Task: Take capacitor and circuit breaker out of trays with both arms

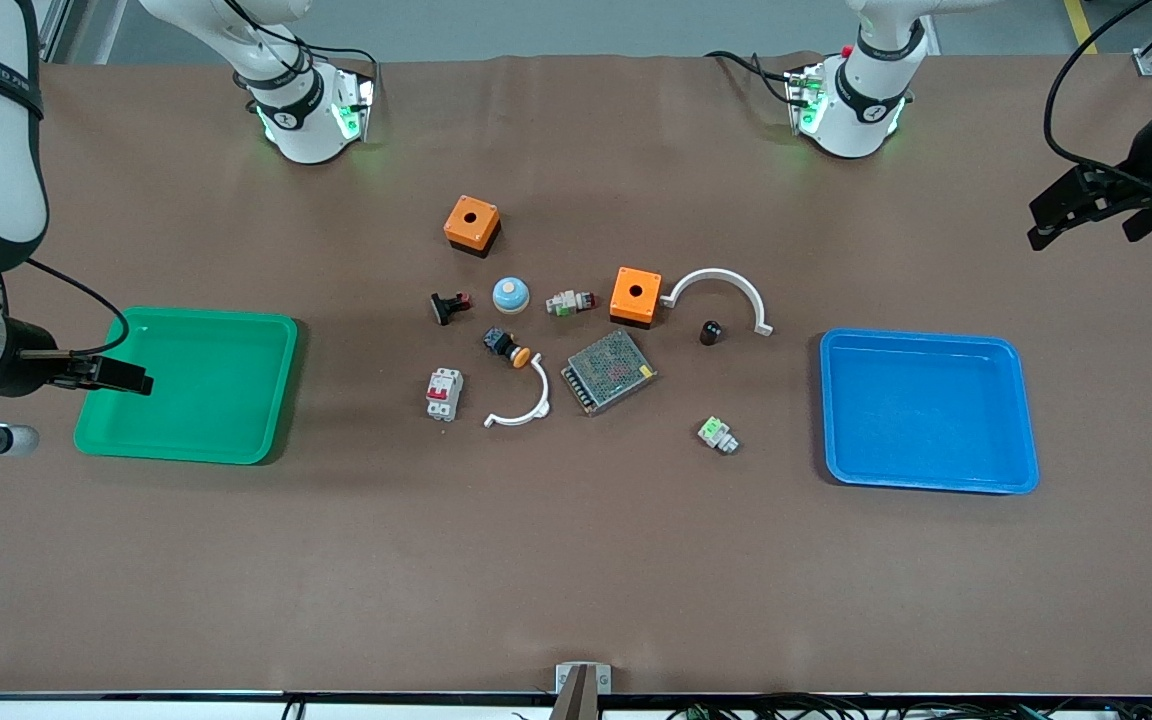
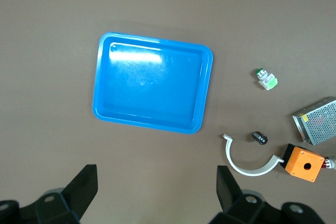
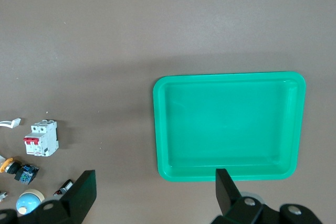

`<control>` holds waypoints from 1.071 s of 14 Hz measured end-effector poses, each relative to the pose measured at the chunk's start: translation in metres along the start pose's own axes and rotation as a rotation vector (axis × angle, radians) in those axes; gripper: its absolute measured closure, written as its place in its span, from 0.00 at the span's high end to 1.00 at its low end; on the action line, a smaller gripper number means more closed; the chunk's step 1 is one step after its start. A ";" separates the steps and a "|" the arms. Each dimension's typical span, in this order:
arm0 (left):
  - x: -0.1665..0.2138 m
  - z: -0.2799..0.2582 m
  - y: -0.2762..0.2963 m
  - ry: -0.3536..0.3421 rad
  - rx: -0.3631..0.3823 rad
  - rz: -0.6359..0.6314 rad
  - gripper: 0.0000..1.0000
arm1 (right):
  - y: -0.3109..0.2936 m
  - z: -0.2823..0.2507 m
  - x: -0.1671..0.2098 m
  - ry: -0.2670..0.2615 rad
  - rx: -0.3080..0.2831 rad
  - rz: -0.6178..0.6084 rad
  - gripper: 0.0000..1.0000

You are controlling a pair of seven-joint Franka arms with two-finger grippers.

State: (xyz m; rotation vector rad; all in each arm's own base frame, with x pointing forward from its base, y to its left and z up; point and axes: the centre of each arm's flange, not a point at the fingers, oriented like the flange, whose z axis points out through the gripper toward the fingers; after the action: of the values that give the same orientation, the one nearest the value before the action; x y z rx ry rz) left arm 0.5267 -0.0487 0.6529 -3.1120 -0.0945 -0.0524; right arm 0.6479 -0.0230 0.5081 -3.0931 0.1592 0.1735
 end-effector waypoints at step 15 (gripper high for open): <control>-0.015 0.005 0.021 -0.014 0.008 0.078 1.00 | -0.003 -0.072 -0.139 0.054 -0.007 -0.032 1.00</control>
State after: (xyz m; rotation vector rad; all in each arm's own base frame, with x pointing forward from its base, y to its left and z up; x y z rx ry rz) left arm 0.5134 -0.0705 0.6471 -3.1044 0.0264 -0.0292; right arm 0.5185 -0.0090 0.5952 -3.1063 0.1109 0.0897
